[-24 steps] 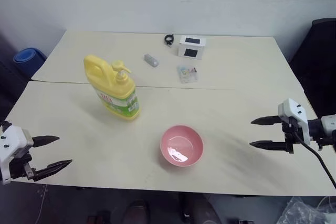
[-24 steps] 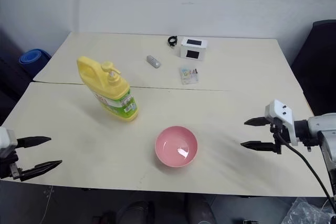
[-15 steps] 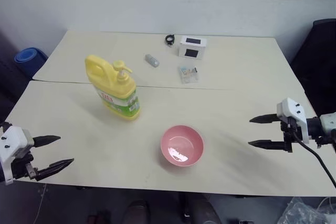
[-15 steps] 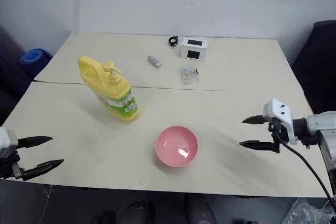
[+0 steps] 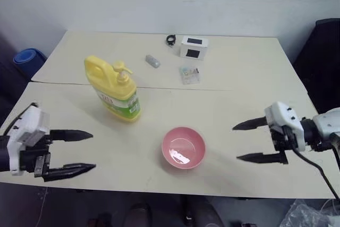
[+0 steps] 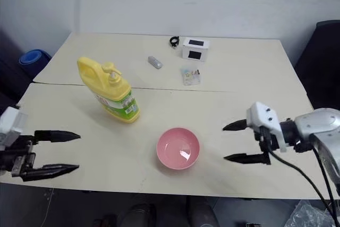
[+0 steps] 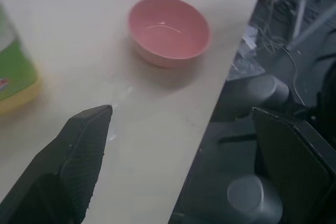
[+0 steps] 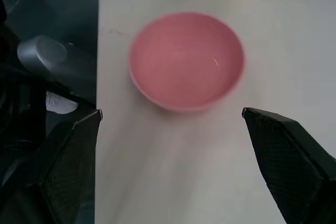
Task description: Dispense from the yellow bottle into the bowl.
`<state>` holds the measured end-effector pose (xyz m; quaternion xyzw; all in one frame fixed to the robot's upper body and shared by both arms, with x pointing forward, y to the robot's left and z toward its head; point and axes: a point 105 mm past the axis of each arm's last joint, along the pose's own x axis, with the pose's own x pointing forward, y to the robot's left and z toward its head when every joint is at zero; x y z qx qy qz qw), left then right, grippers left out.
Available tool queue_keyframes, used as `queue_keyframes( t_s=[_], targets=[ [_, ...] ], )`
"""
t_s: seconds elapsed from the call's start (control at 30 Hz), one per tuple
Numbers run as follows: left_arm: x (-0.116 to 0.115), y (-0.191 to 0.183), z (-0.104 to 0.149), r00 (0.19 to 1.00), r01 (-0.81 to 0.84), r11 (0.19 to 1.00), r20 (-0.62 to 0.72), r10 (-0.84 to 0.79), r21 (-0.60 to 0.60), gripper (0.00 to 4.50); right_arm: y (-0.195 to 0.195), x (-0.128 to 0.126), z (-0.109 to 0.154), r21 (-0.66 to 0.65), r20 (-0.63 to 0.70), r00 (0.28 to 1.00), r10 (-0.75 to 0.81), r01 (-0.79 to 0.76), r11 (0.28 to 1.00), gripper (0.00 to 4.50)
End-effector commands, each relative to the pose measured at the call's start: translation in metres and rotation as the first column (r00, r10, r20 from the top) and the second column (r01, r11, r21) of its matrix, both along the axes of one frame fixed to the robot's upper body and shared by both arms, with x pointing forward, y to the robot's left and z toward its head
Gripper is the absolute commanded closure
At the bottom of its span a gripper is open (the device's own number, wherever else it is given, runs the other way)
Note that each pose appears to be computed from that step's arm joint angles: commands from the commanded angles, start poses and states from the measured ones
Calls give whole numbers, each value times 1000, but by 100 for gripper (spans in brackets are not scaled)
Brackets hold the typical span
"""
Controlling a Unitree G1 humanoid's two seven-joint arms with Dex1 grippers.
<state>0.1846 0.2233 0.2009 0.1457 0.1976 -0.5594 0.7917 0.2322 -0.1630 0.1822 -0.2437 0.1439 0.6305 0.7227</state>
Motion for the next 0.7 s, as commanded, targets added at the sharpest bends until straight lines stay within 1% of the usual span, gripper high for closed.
queue_keyframes(
  t_s=[0.03,0.1,0.17,0.2,0.3,0.4,0.57,0.7],
  targets=[
    [-9,-18,0,991,134,990,-12,-133,37,0,35,2,-13,9,71,997,14,-14,1000,4],
    [-11,-24,-1,983,185,982,-17,-185,45,0,51,5,-26,-11,116,993,38,-37,999,4],
    [-7,-26,0,981,196,979,-4,-196,51,0,61,9,-38,-46,168,984,62,-55,997,4],
    [-5,-27,1,980,199,979,8,-199,54,0,68,8,-45,-46,165,983,81,-75,996,20],
    [-2,-29,2,978,208,976,15,-210,61,0,79,5,-63,-77,159,977,140,-129,989,96],
    [-1,-30,2,979,204,977,12,-205,60,0,85,4,-72,-84,159,974,159,-148,985,206],
    [0,-39,2,977,212,976,20,-213,40,0,89,0,-86,-109,146,968,202,-188,976,206],
    [-1,-41,4,977,211,977,28,-212,38,0,92,7,-95,-120,169,966,196,-177,977,206]
  ],
)
